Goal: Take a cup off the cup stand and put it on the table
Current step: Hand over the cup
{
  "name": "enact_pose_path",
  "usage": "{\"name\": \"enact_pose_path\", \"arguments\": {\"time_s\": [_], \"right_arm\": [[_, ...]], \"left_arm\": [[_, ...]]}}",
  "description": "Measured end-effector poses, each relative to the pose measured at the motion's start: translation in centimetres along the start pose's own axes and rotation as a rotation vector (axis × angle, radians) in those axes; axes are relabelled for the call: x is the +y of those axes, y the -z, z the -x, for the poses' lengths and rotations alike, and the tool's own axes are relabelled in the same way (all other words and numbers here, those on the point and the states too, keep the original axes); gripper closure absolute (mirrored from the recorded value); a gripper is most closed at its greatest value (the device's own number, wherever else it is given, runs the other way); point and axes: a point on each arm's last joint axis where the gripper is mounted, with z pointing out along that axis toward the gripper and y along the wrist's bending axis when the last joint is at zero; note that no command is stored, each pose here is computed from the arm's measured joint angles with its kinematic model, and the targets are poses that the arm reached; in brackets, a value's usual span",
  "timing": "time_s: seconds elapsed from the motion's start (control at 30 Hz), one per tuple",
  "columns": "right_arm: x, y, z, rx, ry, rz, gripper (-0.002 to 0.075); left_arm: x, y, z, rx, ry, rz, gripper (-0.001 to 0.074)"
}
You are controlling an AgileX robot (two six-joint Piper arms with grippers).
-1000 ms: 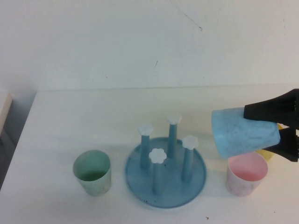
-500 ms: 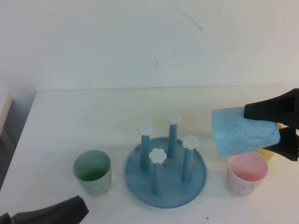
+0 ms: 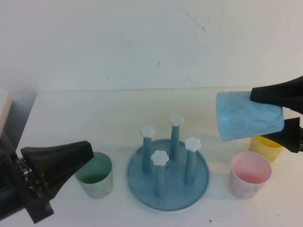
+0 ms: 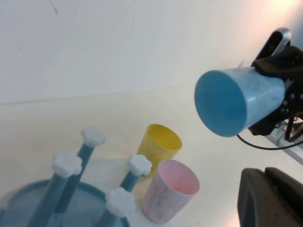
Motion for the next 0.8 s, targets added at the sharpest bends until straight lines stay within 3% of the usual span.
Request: {"name": "enact_pose_path", "arguments": {"time_s": [0.13, 0.23, 0.3, 0.43, 0.5, 0.6, 0.8], "right_arm": [[0.3, 0.0, 0.3, -0.032, -0.019, 0.038, 0.012], [0.5, 0.0, 0.4, -0.045, -0.028, 0.053, 0.012], [0.5, 0.0, 0.4, -0.045, -0.033, 0.054, 0.012], [0.5, 0.0, 0.4, -0.047, -0.033, 0.053, 0.012], [0.5, 0.0, 0.4, -0.048, -0.034, 0.054, 0.012], [0.5, -0.1, 0.4, -0.046, -0.031, 0.053, 0.012], [0.7, -1.0, -0.3, -0.001, 0.005, 0.059, 0.012]], "left_arm": [[0.2, -0.9, 1.3, 0.026, -0.02, -0.083, 0.0733], [0.4, -1.5, 2.1, 0.042, -0.063, -0.145, 0.0681], [0.7, -1.9, 2.6, 0.047, -0.099, -0.169, 0.0601], [0.9, -3.4, 2.8, 0.083, -0.15, -0.233, 0.036], [0.5, -4.5, 2.6, 0.11, -0.2, -0.281, 0.0289], [-0.3, -6.7, 2.1, 0.155, -0.287, -0.335, 0.0257], [-1.4, -11.8, 1.1, 0.245, -0.367, -0.38, 0.0265]]}}
